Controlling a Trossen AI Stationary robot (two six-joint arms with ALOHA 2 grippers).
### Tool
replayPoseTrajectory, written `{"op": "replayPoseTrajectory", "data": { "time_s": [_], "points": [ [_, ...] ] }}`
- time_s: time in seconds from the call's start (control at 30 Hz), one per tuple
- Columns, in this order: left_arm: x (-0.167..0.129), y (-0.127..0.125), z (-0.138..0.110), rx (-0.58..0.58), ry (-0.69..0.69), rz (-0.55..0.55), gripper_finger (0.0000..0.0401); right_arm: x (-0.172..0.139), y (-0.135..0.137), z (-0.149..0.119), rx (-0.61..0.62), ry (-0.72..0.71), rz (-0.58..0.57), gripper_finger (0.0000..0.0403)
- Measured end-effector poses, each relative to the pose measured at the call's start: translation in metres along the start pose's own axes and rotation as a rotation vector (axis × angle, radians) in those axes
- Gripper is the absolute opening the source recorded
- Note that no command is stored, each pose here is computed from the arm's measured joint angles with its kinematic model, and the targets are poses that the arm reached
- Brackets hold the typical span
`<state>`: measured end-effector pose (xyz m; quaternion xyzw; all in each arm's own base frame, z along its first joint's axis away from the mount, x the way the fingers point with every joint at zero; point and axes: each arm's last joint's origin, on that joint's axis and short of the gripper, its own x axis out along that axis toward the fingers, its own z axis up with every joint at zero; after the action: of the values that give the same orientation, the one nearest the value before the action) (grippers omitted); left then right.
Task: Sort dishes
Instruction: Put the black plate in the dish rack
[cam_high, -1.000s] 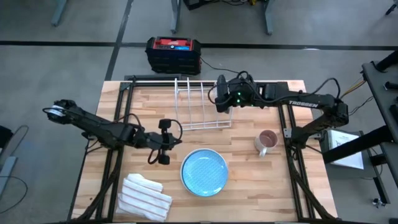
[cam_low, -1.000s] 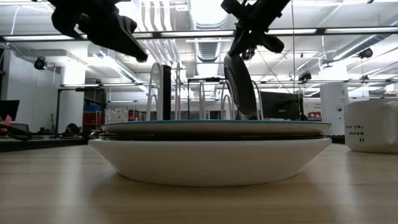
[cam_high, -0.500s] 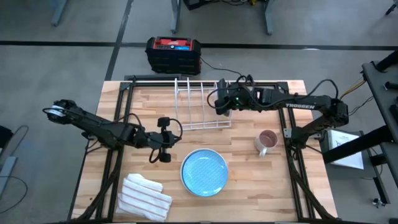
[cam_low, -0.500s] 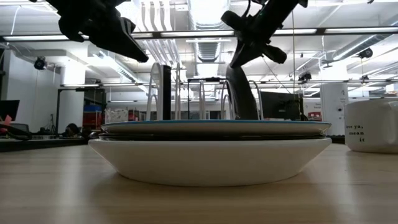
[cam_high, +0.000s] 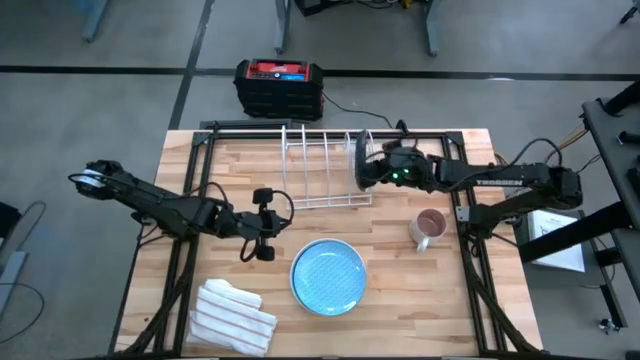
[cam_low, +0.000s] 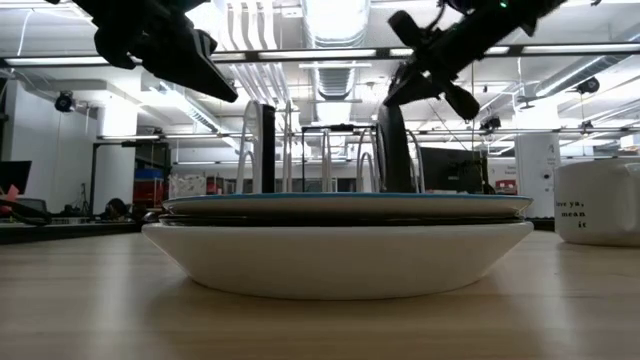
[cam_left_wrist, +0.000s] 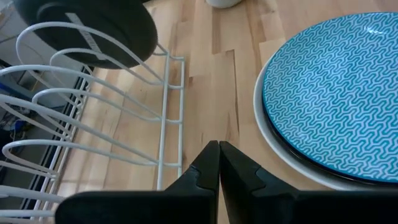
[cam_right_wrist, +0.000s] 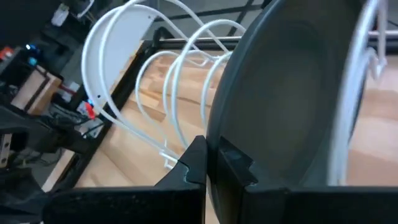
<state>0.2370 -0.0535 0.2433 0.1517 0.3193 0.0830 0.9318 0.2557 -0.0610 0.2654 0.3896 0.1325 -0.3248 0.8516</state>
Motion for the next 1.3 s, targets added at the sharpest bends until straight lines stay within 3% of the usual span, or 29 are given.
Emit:
{"op": "replayPoseTrajectory", "data": {
  "time_s": [0.17, 0.5, 1.3],
  "points": [
    [0.0, 0.0, 0.0, -0.001, 0.0, 0.001, 0.0, -0.002, -0.017, -0.013, 0.029, -0.012, -0.025, 0.0004],
    [0.0, 0.001, 0.0, -0.003, 0.0, 0.002, 0.0, 0.008, -0.023, -0.021, 0.009, -0.002, -0.06, 0.0006],
    [0.0, 0.001, 0.0, -0.004, 0.0, 0.003, 0.0, -0.002, -0.013, -0.012, -0.027, -0.003, 0.004, 0.0114]
  ]
}}
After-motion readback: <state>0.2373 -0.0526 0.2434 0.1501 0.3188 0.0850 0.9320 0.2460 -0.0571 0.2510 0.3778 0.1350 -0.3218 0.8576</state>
